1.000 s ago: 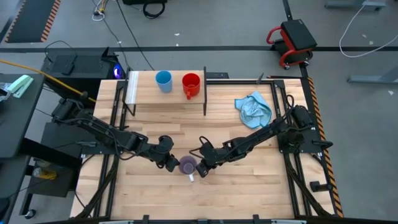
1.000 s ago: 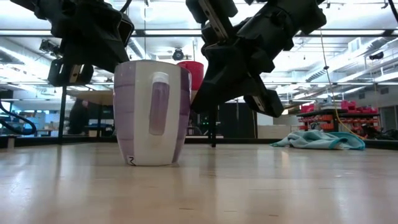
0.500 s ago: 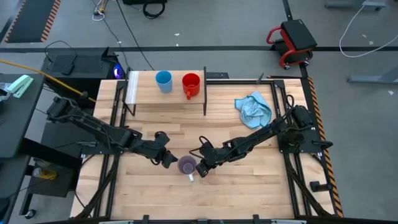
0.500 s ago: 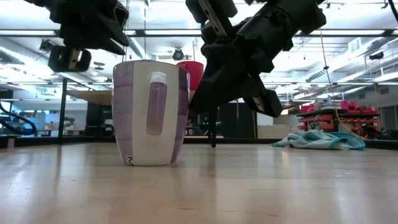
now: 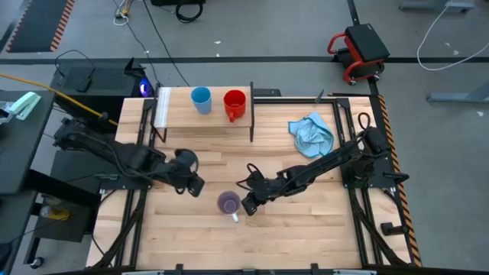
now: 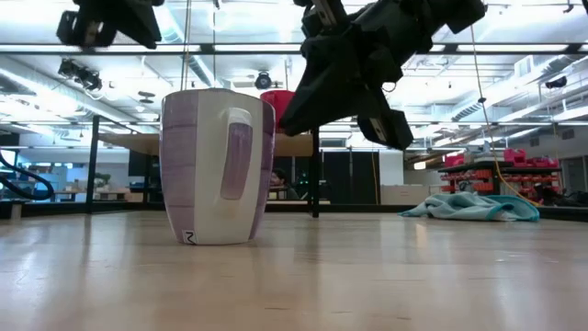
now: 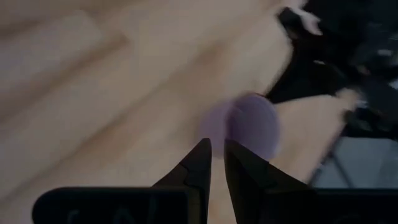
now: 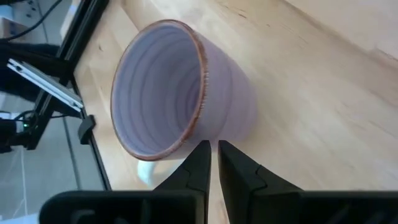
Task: Stack small to large cups/mugs on shelf
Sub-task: Put the purple cup on the shelf
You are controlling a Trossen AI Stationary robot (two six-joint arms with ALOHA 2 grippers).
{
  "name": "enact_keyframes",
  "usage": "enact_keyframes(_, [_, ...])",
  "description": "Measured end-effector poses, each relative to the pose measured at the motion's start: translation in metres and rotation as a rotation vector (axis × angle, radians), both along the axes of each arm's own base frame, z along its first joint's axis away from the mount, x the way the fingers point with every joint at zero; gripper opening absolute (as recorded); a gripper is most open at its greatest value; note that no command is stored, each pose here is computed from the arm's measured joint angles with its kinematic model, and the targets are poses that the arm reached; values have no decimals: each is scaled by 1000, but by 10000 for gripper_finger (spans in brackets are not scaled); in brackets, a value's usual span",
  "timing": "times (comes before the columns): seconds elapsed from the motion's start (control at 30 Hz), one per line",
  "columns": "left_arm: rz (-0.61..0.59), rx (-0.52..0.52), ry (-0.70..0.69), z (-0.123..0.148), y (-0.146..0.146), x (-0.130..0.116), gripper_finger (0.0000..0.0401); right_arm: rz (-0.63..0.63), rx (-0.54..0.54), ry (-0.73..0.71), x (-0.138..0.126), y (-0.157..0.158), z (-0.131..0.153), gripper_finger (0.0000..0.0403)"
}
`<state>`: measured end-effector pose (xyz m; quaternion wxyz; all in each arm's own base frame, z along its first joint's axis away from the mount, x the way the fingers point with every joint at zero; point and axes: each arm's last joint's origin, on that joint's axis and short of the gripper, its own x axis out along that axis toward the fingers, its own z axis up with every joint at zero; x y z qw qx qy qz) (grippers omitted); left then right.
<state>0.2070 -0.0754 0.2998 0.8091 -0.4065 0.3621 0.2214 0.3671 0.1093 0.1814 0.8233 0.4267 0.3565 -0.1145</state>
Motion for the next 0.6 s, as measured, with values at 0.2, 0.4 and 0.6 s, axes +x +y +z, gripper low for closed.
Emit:
enact_keyframes(0.2, [1, 24, 104, 0, 0, 7, 50, 3, -5, 17, -4, 0, 4, 39])
enact_keyframes(0.4, [-44, 2, 214, -27, -12, 30, 50, 25, -24, 105, -17, 3, 8, 39])
enact_keyframes(0.6, [-72, -13, 221, -37, -19, 42, 50, 153, 46, 148, -26, 29, 4, 39])
